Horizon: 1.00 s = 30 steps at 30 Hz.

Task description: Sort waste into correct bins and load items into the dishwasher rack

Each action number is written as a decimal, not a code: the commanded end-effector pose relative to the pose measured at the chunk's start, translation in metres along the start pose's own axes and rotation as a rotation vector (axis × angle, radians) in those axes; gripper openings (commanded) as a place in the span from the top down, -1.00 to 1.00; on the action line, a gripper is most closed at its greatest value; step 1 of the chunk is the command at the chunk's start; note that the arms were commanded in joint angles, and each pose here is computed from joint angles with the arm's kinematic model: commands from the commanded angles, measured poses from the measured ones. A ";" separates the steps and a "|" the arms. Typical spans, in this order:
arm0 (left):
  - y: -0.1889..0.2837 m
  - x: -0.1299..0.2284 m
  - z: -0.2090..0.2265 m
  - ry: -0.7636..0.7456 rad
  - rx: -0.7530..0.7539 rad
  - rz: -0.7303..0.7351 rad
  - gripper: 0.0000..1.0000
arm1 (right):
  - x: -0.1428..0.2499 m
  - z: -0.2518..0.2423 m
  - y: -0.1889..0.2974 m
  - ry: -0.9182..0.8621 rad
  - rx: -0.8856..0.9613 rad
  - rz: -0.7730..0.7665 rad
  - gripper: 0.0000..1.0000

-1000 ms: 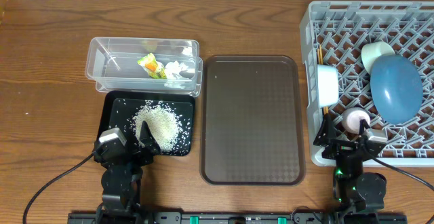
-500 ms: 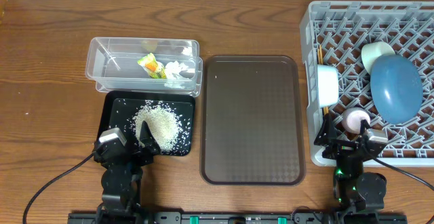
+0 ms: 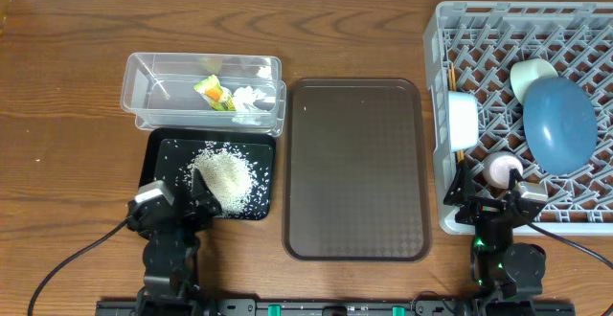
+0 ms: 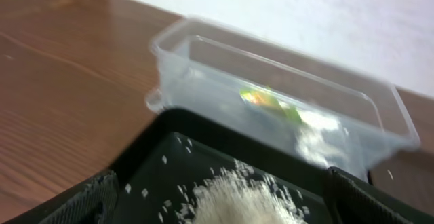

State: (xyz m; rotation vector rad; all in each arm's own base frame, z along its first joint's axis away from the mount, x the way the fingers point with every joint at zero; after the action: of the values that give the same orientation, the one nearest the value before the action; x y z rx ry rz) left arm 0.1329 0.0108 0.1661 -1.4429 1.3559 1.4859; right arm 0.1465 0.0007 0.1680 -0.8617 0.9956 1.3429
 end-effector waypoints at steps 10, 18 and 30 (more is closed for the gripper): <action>-0.008 -0.017 0.006 0.093 -0.071 -0.282 -0.93 | 0.002 0.000 0.000 -0.009 -0.002 0.000 -0.99; -0.008 -0.014 0.007 0.085 -0.075 -0.261 -0.93 | 0.002 0.000 0.000 -0.009 -0.002 0.000 -0.98; -0.012 0.005 0.010 0.032 -0.105 -0.130 -0.93 | 0.002 0.000 0.000 -0.009 -0.002 0.000 -0.99</action>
State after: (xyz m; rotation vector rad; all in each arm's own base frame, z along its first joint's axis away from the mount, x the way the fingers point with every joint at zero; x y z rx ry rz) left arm 0.1410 0.0208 0.1684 -1.6182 1.1819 1.4052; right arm 0.1465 0.0005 0.1677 -0.8598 0.9972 1.3409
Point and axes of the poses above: each gripper's point midway between its finger pads, its own y axis back along the fingers, its own z axis along the line the jaws close on, x = y × z, the point moved 10 cm from there along y, back along the fingers, and after that the axes turned 5 degrees about -y, right-handed, at the moved point
